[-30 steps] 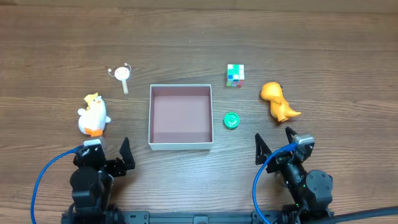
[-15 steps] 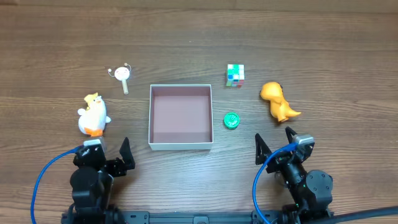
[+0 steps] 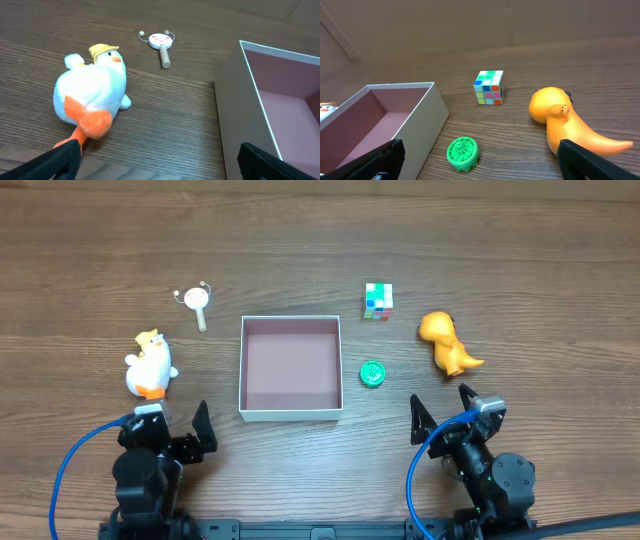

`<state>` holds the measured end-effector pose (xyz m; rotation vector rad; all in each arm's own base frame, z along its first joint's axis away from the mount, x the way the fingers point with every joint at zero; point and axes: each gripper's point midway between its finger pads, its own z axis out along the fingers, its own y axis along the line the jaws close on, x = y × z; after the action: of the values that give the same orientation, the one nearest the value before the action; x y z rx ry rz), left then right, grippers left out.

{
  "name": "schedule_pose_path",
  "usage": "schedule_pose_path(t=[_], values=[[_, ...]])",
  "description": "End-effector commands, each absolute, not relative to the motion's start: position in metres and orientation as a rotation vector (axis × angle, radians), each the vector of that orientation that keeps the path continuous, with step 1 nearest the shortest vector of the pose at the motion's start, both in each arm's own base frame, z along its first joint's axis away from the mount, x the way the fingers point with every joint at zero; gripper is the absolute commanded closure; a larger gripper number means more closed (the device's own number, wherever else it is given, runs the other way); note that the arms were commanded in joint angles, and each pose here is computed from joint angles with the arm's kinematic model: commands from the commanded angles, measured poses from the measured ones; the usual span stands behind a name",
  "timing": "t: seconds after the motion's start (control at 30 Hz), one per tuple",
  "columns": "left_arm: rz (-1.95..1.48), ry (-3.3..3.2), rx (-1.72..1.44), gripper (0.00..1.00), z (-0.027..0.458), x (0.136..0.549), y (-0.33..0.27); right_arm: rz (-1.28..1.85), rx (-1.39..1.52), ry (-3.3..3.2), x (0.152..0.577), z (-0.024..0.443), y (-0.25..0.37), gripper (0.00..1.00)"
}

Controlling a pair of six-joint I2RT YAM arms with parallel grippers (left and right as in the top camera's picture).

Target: Pack container

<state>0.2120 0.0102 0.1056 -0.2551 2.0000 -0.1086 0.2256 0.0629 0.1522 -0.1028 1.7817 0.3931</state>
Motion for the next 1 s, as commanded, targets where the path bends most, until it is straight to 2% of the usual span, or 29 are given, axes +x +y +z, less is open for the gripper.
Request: schedule_pose_path(t=[0.0, 0.17, 0.37, 0.43, 0.63, 0.8, 0.97], values=[[-0.086, 2.003, -0.242, 0.00, 0.104, 0.212, 0.012, 0.401, -0.111, 1.746, 0.226, 0.159, 0.065, 0.00], [-0.086, 2.003, -0.242, 0.00, 0.104, 0.212, 0.012, 0.429, -0.139, 1.715, 0.223, 0.174, 0.070, 0.00], [-0.086, 2.003, -0.242, 0.00, 0.104, 0.212, 0.012, 0.257, -0.047, 1.656, 0.229, 0.233, 0.041, 0.00], [-0.086, 2.003, -0.242, 0.00, 0.104, 0.212, 0.012, 0.233, -0.030, 1.698, 0.239, 0.256, 0.038, 0.00], [-0.086, 2.003, -0.242, 0.00, 0.104, 0.212, 0.012, 0.099, -0.128, 2.077, 0.308, 0.314, 0.042, 0.00], [-0.086, 2.003, -0.242, 0.00, 0.104, 0.212, 0.012, 0.076, -0.152, 2.452, 0.353, 0.301, 0.048, 0.00], [-0.086, 2.003, -0.242, 0.00, 0.104, 0.212, 0.012, 0.102, -0.165, 2.548, 0.365, 0.281, 0.053, 0.00]])
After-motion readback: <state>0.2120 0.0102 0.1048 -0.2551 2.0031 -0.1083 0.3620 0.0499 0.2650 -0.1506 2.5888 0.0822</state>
